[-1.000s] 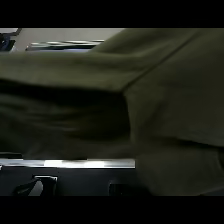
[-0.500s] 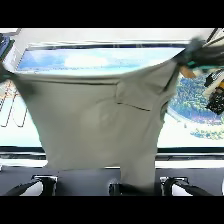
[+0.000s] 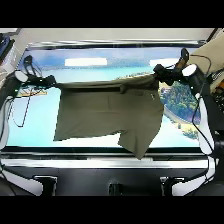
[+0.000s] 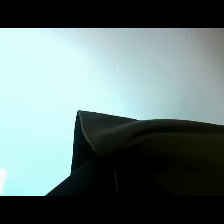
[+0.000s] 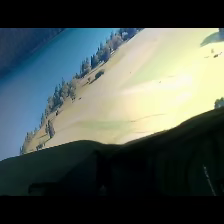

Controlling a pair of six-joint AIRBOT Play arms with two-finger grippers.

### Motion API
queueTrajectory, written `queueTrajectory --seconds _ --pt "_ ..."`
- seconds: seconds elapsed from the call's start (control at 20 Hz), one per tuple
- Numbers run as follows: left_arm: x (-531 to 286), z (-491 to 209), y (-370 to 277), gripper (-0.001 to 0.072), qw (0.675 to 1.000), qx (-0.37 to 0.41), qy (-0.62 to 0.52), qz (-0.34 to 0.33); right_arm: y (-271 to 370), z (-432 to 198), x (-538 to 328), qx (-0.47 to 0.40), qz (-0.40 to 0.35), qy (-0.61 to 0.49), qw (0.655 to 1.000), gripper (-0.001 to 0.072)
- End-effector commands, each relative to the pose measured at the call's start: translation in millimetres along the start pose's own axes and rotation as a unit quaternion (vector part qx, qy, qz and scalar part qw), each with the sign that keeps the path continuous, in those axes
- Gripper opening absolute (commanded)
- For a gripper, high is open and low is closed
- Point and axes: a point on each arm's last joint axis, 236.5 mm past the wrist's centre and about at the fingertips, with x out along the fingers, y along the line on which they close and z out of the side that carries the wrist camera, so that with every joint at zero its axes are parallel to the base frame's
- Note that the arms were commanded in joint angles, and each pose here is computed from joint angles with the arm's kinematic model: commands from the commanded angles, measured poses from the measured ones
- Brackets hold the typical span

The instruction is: Fold the clothes and pants, and hang the long-sleeved shirts on hangers.

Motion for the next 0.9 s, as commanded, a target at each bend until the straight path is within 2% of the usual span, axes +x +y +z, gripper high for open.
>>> queueTrajectory --seconds 0.0,0.25,0.5,0.85 --pt "37.2 -1.7 1.5 0.0018 1.0 0.004 0.015 -0.002 -21.4 2.7 22.7 0.017 -0.011 -0.014 1.0 0.0032" --pt "28.5 -53.8 7.0 0.0019 0.992 0.017 0.128 -0.003 -51.2 -41.2 6.0 0.004 -0.052 0.099 0.994 0.0032" --pt "12.7 -96.7 11.3 0.0019 0.974 0.024 0.224 0.003 -77.6 -92.1 -16.5 -0.015 -0.108 0.215 0.971 0.0033" --pt "-0.3 -120.1 11.5 0.0019 0.96 0.024 0.278 0.003 -108.6 -103.3 -32.2 -0.037 -0.172 0.249 0.952 0.0033"
